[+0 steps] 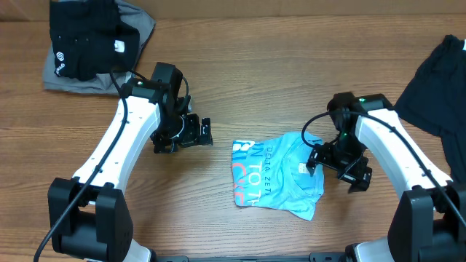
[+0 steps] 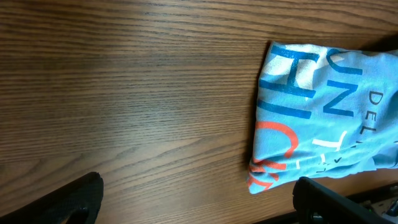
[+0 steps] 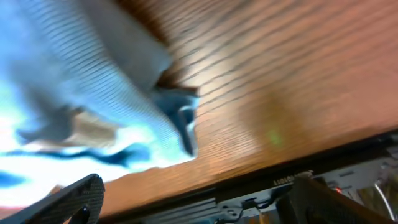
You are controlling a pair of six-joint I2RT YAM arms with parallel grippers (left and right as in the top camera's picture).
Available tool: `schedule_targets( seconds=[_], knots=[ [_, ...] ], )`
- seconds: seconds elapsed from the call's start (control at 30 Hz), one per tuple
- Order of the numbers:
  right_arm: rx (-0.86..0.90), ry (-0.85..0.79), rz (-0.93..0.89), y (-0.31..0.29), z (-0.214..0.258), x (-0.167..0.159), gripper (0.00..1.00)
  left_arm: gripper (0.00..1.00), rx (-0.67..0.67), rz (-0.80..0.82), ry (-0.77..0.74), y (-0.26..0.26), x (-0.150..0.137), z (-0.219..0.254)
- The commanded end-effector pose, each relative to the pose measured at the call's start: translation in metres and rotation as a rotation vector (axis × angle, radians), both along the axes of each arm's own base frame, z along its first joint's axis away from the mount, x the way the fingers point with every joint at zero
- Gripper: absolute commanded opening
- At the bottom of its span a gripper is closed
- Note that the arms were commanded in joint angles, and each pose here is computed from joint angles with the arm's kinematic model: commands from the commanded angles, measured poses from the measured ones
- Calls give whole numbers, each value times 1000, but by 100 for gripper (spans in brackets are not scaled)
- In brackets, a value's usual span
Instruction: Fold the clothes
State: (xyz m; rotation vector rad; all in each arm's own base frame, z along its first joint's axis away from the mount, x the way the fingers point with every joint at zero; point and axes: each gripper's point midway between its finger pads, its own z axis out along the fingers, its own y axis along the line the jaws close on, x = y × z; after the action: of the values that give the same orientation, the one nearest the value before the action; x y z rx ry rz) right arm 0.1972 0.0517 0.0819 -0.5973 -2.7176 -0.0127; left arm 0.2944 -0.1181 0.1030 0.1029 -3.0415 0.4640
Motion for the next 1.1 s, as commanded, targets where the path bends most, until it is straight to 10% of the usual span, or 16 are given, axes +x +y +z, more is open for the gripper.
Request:
schedule_targets(
  seconds=[0.0,0.17,0.57,1.07],
  knots=[
    [212,-25,111,27,5,-1,100,100,8,-2,12,-1,-2,-3],
    [430,-52,164,56,-3,-7,98,100,7,-2,8,-1,-1,-3],
    [323,-39,128,41,-10,-14,80,100,4,-2,-6,-2,2,-3],
    [425,-268,296,78,4,1,100,100,-2,-1,-32,-4,8,-3]
  ],
)
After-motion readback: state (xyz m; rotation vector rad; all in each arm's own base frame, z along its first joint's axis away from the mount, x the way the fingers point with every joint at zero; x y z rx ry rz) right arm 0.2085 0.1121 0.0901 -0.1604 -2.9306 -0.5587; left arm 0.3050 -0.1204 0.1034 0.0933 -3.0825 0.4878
